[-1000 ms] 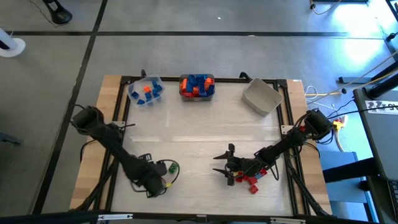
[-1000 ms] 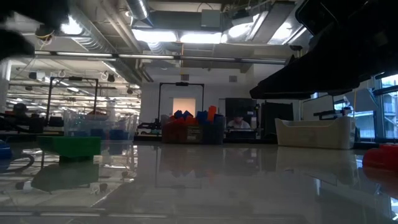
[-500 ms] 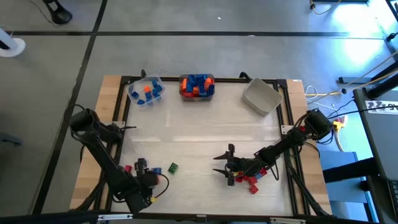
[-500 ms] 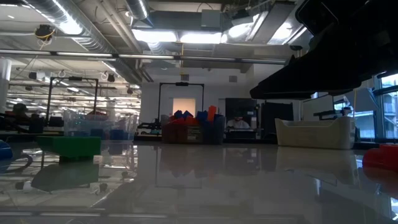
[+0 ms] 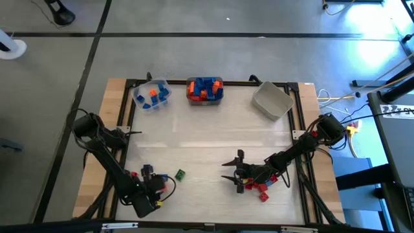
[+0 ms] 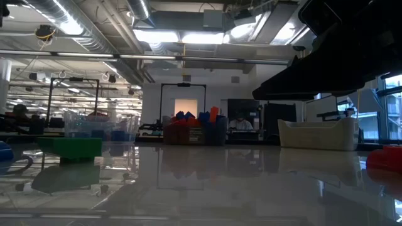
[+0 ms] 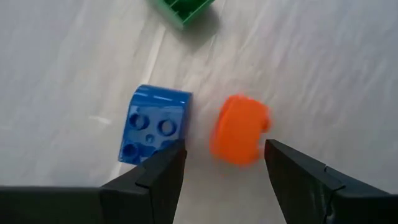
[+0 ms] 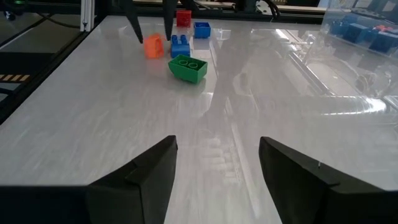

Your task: Sort blocks by size

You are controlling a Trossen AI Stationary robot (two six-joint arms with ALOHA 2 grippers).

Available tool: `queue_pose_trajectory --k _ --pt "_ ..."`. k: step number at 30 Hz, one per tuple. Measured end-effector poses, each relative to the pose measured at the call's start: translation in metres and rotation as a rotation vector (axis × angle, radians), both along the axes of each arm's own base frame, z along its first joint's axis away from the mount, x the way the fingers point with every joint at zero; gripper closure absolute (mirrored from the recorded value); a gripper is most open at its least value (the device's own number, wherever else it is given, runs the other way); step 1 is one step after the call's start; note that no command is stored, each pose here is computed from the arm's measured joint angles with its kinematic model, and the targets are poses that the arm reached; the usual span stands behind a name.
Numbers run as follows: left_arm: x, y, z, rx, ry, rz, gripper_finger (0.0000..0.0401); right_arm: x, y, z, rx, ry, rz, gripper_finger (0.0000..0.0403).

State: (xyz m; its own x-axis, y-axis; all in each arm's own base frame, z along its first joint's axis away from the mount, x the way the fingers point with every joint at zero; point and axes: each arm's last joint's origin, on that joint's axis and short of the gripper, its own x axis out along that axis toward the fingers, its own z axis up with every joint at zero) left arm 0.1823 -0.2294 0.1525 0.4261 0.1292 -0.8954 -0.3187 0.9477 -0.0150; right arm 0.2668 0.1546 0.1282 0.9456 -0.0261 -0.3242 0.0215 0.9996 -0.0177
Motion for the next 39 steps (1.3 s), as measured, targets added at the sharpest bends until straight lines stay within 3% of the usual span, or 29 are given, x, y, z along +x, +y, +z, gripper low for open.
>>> queue_pose_trajectory --k 26,34,39 --pt "0.018 0.004 -0.002 -0.048 -0.094 0.009 0.0192 0.0 0.0 0.0 0.0 0.0 0.0 0.0173" --pt "0.021 -0.001 -0.019 -0.018 -0.06 -0.049 0.0193 0.0 0.0 0.0 0.001 0.0 0.001 0.0173" --pt "0.023 -0.002 -0.02 -0.009 -0.068 -0.074 0.0236 0.0 0.0 0.0 0.001 -0.001 0.0 0.0173"
